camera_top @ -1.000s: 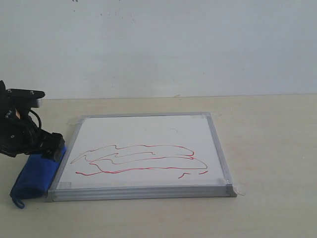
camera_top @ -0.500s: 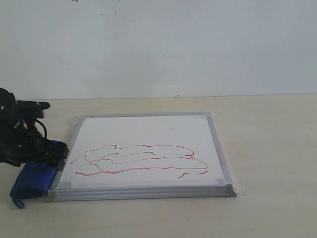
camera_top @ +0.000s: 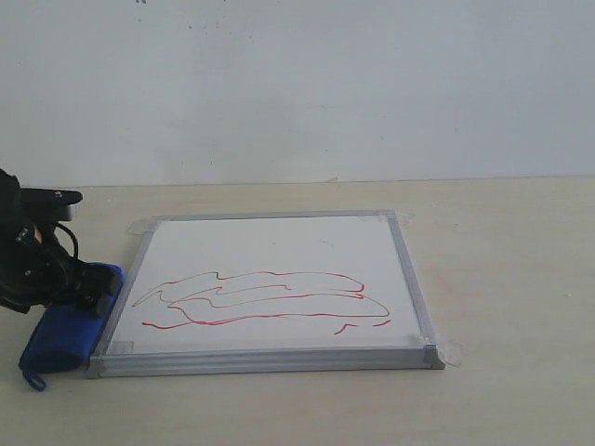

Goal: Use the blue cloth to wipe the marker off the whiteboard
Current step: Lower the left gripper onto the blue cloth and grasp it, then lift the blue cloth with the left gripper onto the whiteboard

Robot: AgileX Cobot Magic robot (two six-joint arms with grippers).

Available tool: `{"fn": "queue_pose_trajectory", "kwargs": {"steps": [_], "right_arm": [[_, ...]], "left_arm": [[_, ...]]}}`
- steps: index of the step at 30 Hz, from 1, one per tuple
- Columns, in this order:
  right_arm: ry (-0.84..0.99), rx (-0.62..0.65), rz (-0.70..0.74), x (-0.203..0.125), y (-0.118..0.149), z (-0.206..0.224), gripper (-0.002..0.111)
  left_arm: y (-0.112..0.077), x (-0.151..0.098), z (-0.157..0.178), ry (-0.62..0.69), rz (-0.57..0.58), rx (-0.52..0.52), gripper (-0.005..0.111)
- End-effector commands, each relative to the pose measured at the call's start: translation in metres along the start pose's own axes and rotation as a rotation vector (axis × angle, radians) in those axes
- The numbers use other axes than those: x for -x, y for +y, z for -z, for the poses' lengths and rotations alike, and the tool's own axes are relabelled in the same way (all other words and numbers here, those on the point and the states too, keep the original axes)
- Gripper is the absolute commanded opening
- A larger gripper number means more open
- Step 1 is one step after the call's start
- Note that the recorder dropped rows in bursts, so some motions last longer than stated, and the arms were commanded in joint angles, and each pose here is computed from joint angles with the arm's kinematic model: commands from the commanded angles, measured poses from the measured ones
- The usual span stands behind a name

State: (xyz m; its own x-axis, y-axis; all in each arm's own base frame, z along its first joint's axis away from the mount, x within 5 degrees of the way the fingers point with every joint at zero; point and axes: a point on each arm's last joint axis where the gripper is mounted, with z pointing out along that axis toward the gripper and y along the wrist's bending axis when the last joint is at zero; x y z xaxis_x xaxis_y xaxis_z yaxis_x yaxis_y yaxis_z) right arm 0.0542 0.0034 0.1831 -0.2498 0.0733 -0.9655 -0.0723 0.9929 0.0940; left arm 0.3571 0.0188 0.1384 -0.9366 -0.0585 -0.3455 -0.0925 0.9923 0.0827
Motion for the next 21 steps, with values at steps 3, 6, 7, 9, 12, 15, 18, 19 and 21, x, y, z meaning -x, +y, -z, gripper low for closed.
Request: {"fn": "queue_pose_trajectory", "kwargs": {"steps": [3, 6, 7, 9, 12, 15, 18, 19, 21], "right_arm": [[-0.015, 0.002, 0.001, 0.0014, 0.0002, 0.0005, 0.001], [-0.015, 0.002, 0.001, 0.0014, 0.0002, 0.0005, 0.001], [-0.015, 0.002, 0.001, 0.0014, 0.0002, 0.0005, 0.001], [-0.015, 0.002, 0.001, 0.0014, 0.0002, 0.0005, 0.001], [-0.015, 0.002, 0.001, 0.0014, 0.0002, 0.0005, 0.001], [-0.015, 0.002, 0.001, 0.0014, 0.0002, 0.0005, 0.001], [-0.015, 0.002, 0.001, 0.0014, 0.0002, 0.0005, 0.001], [-0.015, 0.002, 0.001, 0.0014, 0.0002, 0.0005, 0.001], [-0.015, 0.002, 0.001, 0.0014, 0.0002, 0.0005, 0.001]], "left_arm": [[-0.0003, -0.0022, -0.0139, 0.027, 0.005, 0.001, 0.084], [-0.001, -0.0015, -0.0168, 0.016, 0.004, -0.003, 0.084], [-0.0012, -0.0012, -0.0168, 0.012, 0.007, -0.005, 0.083], [-0.002, -0.0008, -0.0168, 0.008, 0.005, -0.007, 0.081], [-0.0019, -0.0003, -0.0168, 0.003, -0.006, -0.006, 0.071], [-0.0017, -0.0001, -0.0168, 0.0, -0.012, -0.004, 0.049], [-0.0017, -0.0001, -0.0168, 0.0, -0.012, -0.004, 0.022], [-0.0017, 0.0001, -0.0168, -0.002, -0.012, -0.004, 0.013], [-0.0019, 0.0017, -0.0161, -0.019, -0.029, -0.007, 0.004]]}}
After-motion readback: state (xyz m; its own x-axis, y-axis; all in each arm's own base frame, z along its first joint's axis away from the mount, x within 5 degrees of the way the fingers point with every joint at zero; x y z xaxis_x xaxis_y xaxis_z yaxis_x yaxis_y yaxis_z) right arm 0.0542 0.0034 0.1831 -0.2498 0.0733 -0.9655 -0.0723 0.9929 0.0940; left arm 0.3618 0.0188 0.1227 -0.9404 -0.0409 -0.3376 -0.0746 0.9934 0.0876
